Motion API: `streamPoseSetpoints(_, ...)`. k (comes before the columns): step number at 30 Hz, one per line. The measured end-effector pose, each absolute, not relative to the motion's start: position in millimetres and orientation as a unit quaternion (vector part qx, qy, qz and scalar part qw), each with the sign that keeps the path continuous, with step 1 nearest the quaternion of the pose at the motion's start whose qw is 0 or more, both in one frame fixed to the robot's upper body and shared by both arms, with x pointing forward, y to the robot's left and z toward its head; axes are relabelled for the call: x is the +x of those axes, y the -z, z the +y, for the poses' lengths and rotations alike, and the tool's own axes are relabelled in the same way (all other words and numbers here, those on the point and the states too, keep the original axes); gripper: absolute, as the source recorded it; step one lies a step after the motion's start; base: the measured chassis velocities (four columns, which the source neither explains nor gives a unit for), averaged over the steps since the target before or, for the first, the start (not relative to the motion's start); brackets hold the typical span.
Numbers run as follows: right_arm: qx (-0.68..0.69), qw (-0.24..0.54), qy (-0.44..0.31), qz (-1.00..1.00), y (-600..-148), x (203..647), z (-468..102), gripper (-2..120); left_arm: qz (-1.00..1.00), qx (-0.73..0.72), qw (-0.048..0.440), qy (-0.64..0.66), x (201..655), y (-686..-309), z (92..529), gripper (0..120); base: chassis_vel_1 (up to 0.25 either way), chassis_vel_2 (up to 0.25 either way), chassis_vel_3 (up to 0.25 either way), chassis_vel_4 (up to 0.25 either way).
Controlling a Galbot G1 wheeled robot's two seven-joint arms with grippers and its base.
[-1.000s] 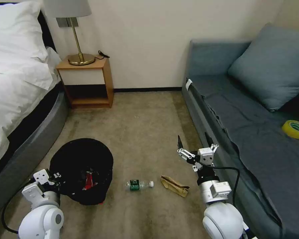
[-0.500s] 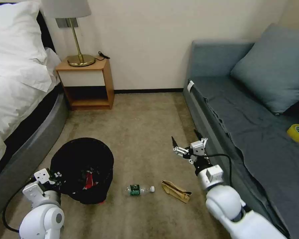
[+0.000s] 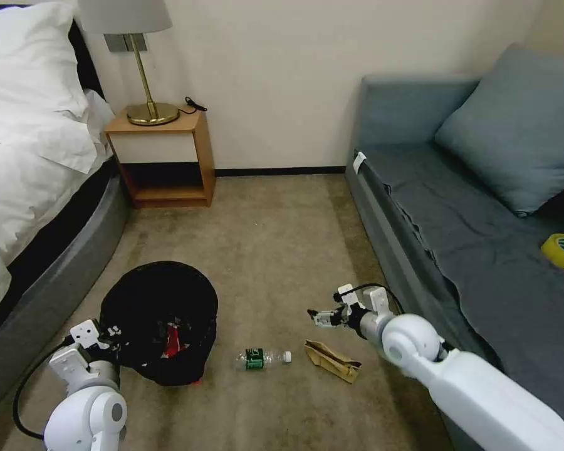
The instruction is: Pick up the trash bin, then pick up the garbage on the floor and place it into the trash bin.
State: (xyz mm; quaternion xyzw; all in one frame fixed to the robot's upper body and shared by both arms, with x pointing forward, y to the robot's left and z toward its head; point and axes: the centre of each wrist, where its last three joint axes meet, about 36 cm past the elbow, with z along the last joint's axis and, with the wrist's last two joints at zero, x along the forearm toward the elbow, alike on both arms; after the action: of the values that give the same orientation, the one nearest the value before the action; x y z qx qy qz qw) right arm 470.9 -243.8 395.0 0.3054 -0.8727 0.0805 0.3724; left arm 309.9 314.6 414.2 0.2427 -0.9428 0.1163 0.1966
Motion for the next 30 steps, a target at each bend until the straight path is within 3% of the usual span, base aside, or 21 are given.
streamPoseSetpoints(5,0.359,0.375,-0.168,-0.838,-365,503,-271,100,-0.942,0.244,0.197,-0.117,310,-412,315,2,0.0,0.0,0.0,0.0)
streamPoseSetpoints(15,0.449,0.366,-0.278,-0.766,-304,515,-284,100,-0.941,0.247,0.2,-0.115,309,-406,315,2,0.0,0.0,0.0,0.0)
streamPoseSetpoints(30,0.459,0.391,-0.316,-0.733,-245,513,-291,100,-0.94,0.252,0.2,-0.111,307,-403,317,2,0.0,0.0,0.0,0.0)
